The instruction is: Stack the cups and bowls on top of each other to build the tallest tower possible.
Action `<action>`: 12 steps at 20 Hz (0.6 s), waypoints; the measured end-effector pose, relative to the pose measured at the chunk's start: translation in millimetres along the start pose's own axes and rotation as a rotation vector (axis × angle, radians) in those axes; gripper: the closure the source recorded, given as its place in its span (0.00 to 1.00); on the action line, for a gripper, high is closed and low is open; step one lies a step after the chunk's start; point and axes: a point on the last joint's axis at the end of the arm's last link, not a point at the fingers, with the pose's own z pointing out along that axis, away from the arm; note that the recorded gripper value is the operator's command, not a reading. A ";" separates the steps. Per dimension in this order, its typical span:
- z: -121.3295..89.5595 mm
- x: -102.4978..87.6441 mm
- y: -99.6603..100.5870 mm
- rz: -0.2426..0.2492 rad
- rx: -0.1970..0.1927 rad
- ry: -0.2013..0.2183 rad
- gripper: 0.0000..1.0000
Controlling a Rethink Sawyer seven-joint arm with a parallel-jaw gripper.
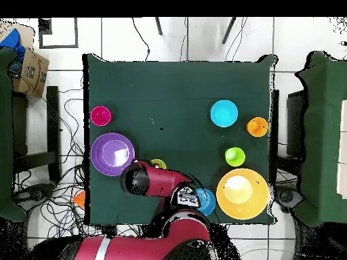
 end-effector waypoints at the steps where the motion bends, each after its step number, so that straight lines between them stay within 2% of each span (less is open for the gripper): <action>1: 0.0 -0.5 -0.1 0.000 0.000 -0.001 1.00; 12: 3.2 -23.1 -0.3 -0.006 0.013 -0.038 1.00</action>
